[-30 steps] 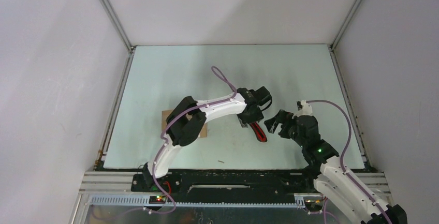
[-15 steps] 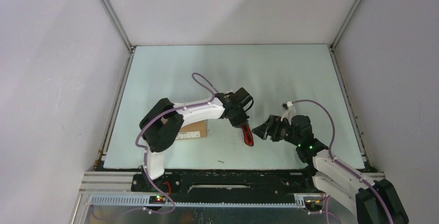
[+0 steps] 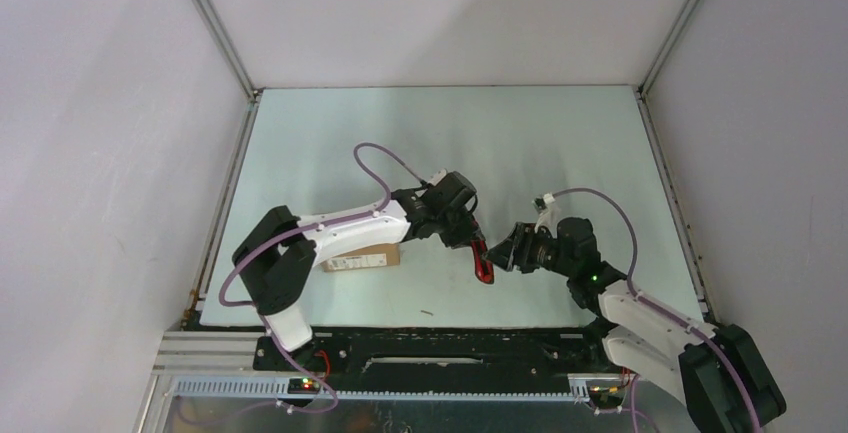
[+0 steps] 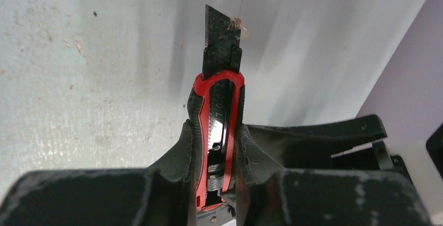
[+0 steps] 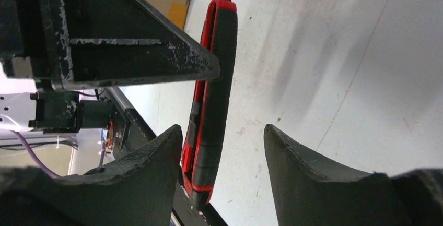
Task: Unpack the express box
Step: Pick up the knife at the center of the board.
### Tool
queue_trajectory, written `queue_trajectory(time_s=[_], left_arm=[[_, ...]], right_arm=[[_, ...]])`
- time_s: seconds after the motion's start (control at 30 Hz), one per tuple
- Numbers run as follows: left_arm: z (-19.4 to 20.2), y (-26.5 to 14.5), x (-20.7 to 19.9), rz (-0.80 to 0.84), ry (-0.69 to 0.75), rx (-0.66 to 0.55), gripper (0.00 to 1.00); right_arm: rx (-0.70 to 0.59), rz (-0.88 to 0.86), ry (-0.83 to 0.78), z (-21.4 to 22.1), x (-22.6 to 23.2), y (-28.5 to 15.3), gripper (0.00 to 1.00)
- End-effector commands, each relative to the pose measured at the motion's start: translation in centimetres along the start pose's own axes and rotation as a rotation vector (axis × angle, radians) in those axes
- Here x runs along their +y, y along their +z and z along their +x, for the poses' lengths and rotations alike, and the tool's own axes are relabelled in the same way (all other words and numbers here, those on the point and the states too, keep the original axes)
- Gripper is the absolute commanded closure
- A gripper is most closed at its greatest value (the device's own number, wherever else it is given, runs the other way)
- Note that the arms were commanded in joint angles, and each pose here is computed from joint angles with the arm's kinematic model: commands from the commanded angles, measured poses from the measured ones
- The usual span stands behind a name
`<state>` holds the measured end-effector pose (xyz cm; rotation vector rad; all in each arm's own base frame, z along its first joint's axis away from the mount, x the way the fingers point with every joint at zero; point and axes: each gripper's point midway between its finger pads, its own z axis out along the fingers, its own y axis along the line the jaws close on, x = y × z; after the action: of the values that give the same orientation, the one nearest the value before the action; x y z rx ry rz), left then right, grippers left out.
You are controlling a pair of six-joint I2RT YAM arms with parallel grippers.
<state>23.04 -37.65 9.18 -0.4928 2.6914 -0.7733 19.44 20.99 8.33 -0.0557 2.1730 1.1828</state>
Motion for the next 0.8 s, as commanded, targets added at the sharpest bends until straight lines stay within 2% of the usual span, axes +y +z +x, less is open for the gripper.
queue_trajectory(time_s=[0.0,0.13,0.2,0.23,0.27,0.3,0.33,0.37,0.4,0.47,0.57,0.77], left_arm=[[1.1,-2.5,-2.9,0.148,0.034,0.033,1.00],[1.8,-2.8,-4.3,0.199,0.029,0.064,1.00],[1.9,-3.2,-4.8,0.225,0.020,0.065,1.00],[1.9,-3.4,-4.9,0.239,0.012,0.064,1.00],[1.8,-3.7,-5.1,0.256,0.007,0.062,1.00],[1.9,-3.9,-4.9,0.264,0.011,0.058,0.93],[1.6,-4.3,-4.8,0.270,0.025,0.049,0.78],[1.3,-4.5,-4.5,0.270,0.043,0.040,0.52],[1.0,-4.5,-3.9,0.271,0.059,0.039,0.31],[0.3,-4.7,-3.9,0.348,0.086,0.052,0.16],[-0.7,-5.5,-4.1,0.485,0.127,0.079,0.11],[-1.7,-8.6,-4.9,0.662,0.222,0.064,0.14]], right_arm=[[-0.001,-0.093,-0.084,-1.2,2.6,0.6,0.40],[0.045,-0.120,-0.099,-0.2,3.6,1.2,0.41],[0.053,-0.116,-0.089,0.0,3.6,1.5,0.47],[0.053,-0.115,-0.082,0.0,3.6,1.5,0.54],[0.053,-0.120,-0.081,-0.1,3.6,1.6,0.69],[0.055,-0.127,-0.080,-0.2,3.7,1.5,0.88],[0.059,-0.142,-0.081,-0.4,4.1,1.5,1.00],[0.064,-0.162,-0.084,-0.6,4.5,1.3,1.00],[0.069,-0.189,-0.095,-0.8,5.2,1.0,1.00],[0.089,-0.233,-0.110,-0.8,6.5,0.4,1.00],[0.123,-0.318,-0.121,-0.5,8.5,-0.6,1.00],[0.197,-0.396,-0.117,0.0,10.6,-2.0,1.00]])
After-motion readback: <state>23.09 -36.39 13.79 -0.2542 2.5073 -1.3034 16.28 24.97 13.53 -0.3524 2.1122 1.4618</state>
